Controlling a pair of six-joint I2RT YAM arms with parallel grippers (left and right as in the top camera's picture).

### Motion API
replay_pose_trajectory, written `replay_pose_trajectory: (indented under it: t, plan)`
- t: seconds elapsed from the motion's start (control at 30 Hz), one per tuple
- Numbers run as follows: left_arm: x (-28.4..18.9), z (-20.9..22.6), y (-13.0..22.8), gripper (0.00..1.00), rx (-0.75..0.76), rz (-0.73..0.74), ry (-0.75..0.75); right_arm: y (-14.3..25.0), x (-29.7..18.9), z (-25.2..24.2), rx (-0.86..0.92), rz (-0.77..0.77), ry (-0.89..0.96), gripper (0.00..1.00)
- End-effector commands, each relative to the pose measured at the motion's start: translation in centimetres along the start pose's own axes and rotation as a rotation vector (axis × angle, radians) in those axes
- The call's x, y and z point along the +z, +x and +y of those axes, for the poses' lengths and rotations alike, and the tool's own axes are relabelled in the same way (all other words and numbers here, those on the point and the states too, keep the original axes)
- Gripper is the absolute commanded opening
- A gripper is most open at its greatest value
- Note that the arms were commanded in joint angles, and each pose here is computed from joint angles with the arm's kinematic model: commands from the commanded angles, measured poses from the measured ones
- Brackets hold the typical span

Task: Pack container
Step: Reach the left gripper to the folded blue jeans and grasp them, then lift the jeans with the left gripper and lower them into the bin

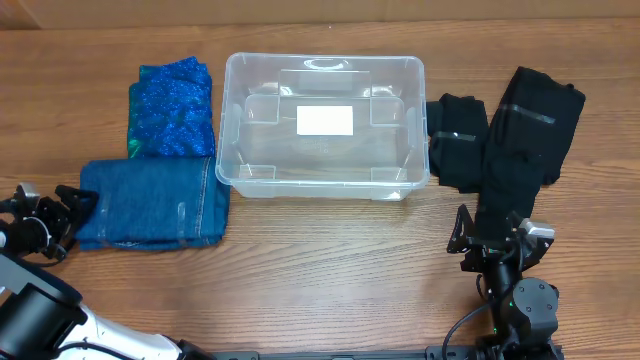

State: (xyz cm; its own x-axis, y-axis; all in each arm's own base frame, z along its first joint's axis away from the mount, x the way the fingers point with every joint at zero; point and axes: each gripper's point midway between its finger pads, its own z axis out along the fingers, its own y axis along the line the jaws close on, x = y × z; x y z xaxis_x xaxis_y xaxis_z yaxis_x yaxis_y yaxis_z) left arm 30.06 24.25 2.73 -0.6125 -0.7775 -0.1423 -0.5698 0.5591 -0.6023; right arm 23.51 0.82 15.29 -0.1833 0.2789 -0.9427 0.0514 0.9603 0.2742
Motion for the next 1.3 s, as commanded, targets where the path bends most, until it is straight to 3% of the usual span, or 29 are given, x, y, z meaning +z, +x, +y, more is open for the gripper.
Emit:
replay_pose_trajectory:
  t: [0.0, 0.07, 0.23, 0.4, 0.53, 0.7, 1.03, 1.17, 1.27]
  plan:
    - [3.5, -0.8, 1.1, 0.96, 0.066, 0.086, 0.003, -0.1, 0.0, -0.1, 0.006, -0.010, -0.001, 1.00]
    - [4.6, -1.6, 1.6, 0.81, 0.089, 0.113, 0.008, -0.1, 0.0, -0.1, 0.006, -0.010, -0.001, 1.00]
    - [6.0, -3.6, 2.8, 0.31, 0.130, 0.163, 0.024, -0.1, 0.0, -0.1, 0.006, -0.010, -0.001, 1.00]
    - [4.3, -4.7, 2.9, 0.04, 0.077, 0.194, 0.065, -0.1, 0.0, -0.1, 0.006, -0.010, -0.001, 1.00]
    - [0.1, -7.3, 1.2, 0.04, 0.046, 0.186, 0.077, -0.1, 0.0, -0.1, 0.006, -0.010, -0.001, 1.00]
    - [-9.4, -16.8, 0.2, 0.04, 0.138, 0.086, 0.187, -0.1, 0.0, -0.1, 0.006, -0.010, -0.001, 1.00]
    - [-27.9, -38.0, 9.2, 0.04, 0.427, -0.226, 0.598, -0.1, 0.0, -0.1, 0.006, -0.010, -0.001, 1.00]
    - [-31.1, -42.7, 11.2, 0.04, 0.419, -0.403, 0.605, -0.1, 0.0, -0.1, 0.006, -0.010, -0.001, 1.00]
    - [-30.3, -46.4, 12.6, 0.04, 0.374, -0.475, 0.609, -0.1, 0.0, -0.1, 0.006, -0.010, -0.001, 1.00]
